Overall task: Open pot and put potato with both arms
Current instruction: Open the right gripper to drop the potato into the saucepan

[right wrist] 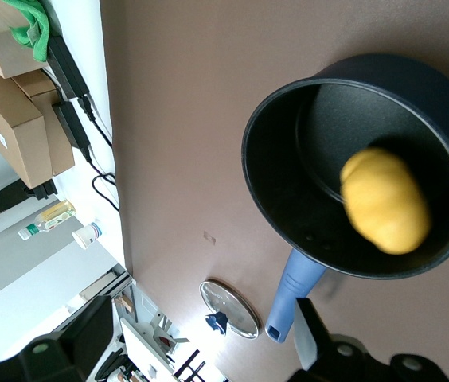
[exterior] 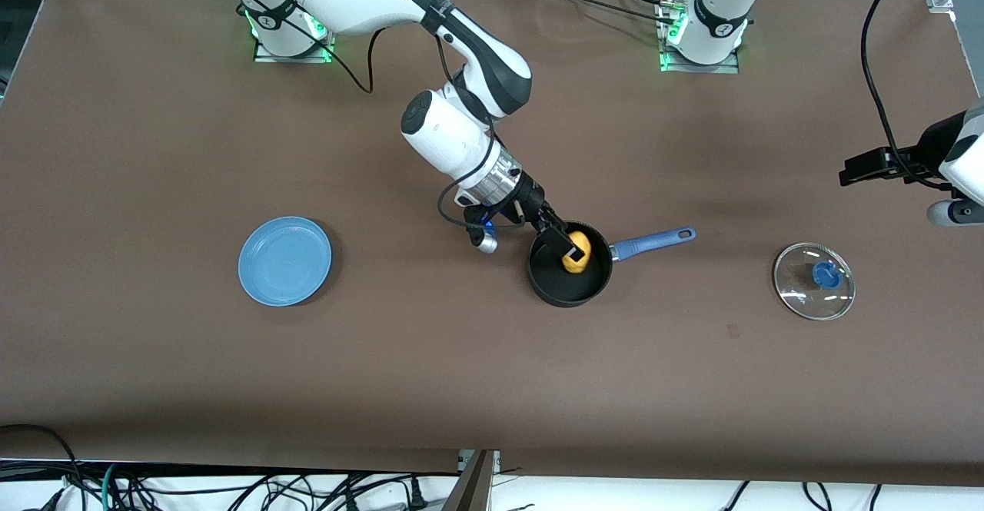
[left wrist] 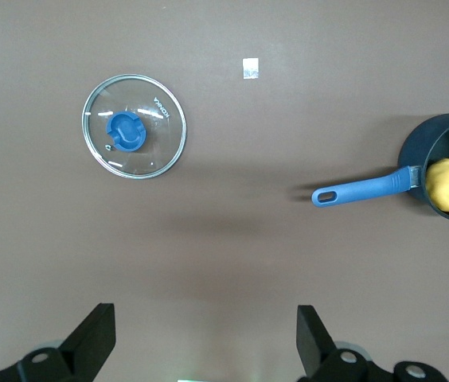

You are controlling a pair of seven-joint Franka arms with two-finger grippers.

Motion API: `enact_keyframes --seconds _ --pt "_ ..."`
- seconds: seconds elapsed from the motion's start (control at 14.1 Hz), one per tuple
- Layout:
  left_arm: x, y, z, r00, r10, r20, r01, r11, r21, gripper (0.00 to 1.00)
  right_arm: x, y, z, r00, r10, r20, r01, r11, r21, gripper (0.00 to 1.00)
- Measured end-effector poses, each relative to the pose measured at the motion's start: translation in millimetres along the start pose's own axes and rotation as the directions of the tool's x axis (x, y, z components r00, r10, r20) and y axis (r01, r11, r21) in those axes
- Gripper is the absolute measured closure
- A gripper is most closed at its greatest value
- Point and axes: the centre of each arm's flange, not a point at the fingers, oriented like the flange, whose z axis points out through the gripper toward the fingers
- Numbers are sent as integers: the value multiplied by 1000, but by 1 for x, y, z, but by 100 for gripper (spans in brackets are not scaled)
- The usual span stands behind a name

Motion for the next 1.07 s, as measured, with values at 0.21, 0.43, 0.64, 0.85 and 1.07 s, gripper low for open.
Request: enact_keyframes --seconds 0.21,0.43,0.64,0.85,1.07 --pt "0 0 0 1000 0 1 0 1000 0 0 5 -7 -4 1000 -2 -8 2 1000 15 0" --pt "0 0 1 1000 0 1 0 1000 0 0 42 -25 -17 998 -17 -55 18 1000 24 0" --pt "0 0 1 1000 0 1 0 1000 0 0 88 -46 -38 994 -94 -59 90 993 -74 0" --pt "0 0 1 1000 -1 1 1 1000 0 0 126 -65 -69 983 -182 -26 175 971 -163 0" --pt "0 0 1 1000 -1 1 1 1000 0 0 172 -87 -121 966 -256 40 257 931 -257 0"
